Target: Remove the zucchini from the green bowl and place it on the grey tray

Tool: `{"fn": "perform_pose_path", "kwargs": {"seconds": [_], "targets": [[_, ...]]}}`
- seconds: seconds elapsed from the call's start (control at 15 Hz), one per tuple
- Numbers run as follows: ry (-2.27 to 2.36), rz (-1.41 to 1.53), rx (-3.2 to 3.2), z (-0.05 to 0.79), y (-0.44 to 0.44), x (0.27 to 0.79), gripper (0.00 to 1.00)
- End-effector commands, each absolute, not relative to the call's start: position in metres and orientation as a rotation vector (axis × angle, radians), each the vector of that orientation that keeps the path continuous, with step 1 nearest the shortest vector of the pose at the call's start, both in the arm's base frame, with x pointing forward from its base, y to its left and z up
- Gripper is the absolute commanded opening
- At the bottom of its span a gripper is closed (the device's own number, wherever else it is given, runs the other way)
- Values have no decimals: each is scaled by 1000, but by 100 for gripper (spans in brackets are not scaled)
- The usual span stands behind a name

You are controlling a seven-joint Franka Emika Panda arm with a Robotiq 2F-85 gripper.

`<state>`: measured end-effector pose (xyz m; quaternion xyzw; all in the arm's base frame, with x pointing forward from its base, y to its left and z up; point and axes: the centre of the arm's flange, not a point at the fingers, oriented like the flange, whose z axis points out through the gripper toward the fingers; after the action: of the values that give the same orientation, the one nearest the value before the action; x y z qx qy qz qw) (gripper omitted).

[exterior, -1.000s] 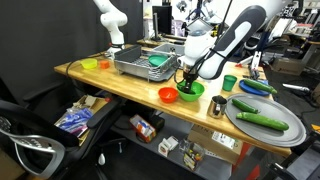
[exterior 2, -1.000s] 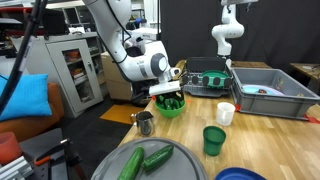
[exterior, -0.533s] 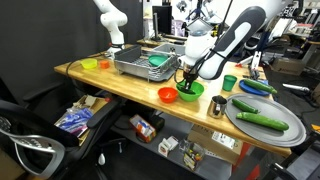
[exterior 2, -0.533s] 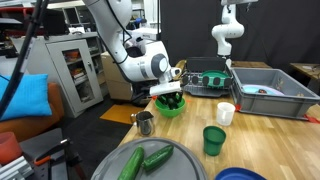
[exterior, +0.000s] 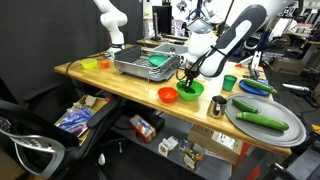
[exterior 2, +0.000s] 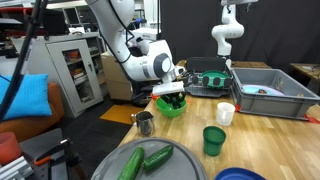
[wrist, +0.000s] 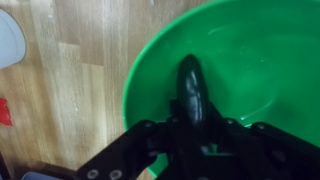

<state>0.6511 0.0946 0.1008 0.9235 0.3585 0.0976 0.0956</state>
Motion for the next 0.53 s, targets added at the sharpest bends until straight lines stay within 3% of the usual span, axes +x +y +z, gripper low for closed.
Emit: {"fn": "perform_pose_path", "kwargs": {"seconds": [0.0,0.47], "targets": [[1072,338,2761,111,86,648,7],[1039,530,2813,130,77,649,7]]}}
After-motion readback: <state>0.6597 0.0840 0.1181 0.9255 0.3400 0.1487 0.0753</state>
